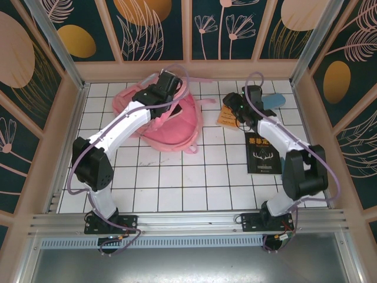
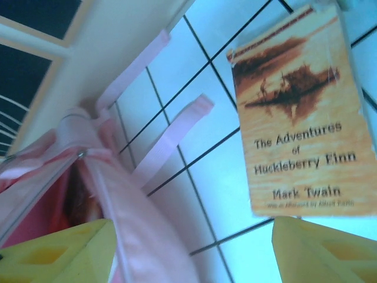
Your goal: Pack books, pencil case, and school supplies into a backpack
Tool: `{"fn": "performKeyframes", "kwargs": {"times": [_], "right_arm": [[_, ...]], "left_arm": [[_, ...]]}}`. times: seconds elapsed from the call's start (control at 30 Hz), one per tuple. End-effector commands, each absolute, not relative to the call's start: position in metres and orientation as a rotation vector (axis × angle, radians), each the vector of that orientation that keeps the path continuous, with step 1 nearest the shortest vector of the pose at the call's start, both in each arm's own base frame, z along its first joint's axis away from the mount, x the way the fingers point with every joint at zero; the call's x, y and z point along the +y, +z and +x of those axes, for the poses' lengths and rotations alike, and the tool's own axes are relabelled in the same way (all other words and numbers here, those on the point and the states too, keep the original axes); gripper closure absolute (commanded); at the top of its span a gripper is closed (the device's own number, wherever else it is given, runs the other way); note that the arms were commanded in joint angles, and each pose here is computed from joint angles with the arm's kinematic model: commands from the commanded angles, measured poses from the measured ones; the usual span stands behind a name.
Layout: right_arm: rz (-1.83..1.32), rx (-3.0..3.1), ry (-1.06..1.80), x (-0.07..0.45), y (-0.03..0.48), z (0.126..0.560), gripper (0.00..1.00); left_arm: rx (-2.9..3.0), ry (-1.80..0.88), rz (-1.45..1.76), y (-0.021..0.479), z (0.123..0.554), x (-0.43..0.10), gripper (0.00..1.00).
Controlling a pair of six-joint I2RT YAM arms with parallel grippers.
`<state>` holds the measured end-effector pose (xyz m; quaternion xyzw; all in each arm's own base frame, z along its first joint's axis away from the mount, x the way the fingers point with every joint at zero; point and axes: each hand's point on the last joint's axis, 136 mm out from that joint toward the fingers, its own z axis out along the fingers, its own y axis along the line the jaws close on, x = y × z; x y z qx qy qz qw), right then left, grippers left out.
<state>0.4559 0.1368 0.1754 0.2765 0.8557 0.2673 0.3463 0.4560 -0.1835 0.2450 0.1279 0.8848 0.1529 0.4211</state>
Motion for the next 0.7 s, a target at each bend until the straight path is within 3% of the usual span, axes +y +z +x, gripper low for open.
{"fn": "performKeyframes", "kwargs": {"times": [0.0,0.13,0.23,0.47,0.67], "right_arm": [[0.614,2.359,0.502,0.132,0.146,0.467,0.27],[0.586,2.406,0.390,0.130,0.126,0.493,0.25],[0.571,2.426,0.336,0.130,0.111,0.512,0.25],[0.539,2.545,0.326,0.148,0.059,0.536,0.26],[0.488,2.640,0.299,0.164,0.028,0.509,0.26]], "left_arm": [[2.216,0.376,0.280,0.256,0.448,-0.169,0.73],[2.265,0.173,0.302,0.243,0.445,-0.195,0.34],[2.260,0.026,0.273,0.246,0.446,-0.211,0.18],[2.263,-0.219,0.160,0.239,0.456,-0.227,0.02],[2.265,-0.345,0.098,0.230,0.464,-0.233,0.02]]}}
